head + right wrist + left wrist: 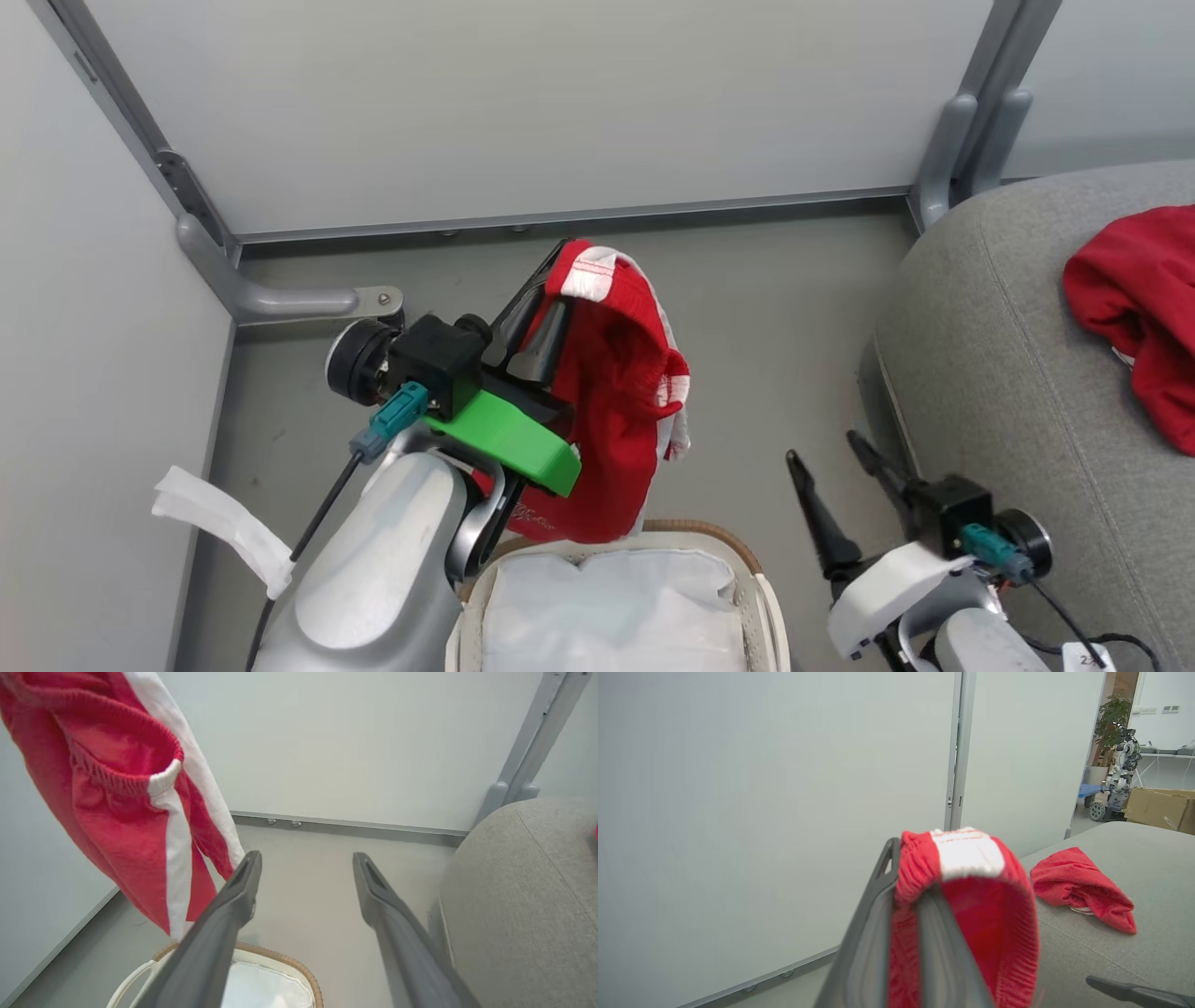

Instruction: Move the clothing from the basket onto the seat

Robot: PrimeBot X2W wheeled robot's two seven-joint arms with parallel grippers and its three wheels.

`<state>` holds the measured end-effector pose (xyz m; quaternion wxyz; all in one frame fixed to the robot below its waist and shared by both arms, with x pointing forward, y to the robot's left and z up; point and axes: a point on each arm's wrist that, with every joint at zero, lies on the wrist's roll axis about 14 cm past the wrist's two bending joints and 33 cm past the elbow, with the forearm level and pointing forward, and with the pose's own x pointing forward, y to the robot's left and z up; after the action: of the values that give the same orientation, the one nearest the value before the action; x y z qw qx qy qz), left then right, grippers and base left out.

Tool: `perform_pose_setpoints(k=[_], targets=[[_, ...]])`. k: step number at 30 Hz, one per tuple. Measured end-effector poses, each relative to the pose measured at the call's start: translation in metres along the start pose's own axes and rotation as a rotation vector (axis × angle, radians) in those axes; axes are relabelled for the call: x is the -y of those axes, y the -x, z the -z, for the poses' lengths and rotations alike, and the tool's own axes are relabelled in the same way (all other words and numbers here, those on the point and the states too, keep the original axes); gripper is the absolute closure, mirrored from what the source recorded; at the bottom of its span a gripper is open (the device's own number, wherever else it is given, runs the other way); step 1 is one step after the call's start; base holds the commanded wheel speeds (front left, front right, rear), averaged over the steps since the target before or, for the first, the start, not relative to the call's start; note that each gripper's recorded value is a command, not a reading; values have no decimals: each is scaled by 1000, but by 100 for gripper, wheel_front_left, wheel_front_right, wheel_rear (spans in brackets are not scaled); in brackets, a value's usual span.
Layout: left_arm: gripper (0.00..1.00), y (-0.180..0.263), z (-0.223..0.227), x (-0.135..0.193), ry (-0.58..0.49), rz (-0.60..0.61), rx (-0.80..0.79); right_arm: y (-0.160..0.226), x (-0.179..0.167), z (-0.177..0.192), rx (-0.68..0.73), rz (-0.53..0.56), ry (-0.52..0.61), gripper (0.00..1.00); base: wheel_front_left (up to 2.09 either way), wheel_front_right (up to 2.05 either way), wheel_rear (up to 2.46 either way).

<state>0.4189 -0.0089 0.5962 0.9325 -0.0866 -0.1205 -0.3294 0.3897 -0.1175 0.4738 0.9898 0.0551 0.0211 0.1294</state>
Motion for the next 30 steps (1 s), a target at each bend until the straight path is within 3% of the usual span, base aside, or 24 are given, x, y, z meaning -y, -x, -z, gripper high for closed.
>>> perform_pose_setpoints(k=[7,25,26,27,30], targets=[[100,-1,-23,2,-28,6,55,1,-71,5,-21,-249,35,0,0,0,0],[100,8,-34,28,-19,64,76,-37,-132,-30,58,-448,33,0,0,0,0],[100,10,-34,27,-19,62,73,-39,-135,-32,62,-456,30,53,0,0,0],[100,11,-33,27,-17,61,71,-40,-138,-33,64,-464,28,98,0,0,0],[100,14,-33,25,-14,50,67,-43,-144,-34,68,-475,18,100,0,0,0]])
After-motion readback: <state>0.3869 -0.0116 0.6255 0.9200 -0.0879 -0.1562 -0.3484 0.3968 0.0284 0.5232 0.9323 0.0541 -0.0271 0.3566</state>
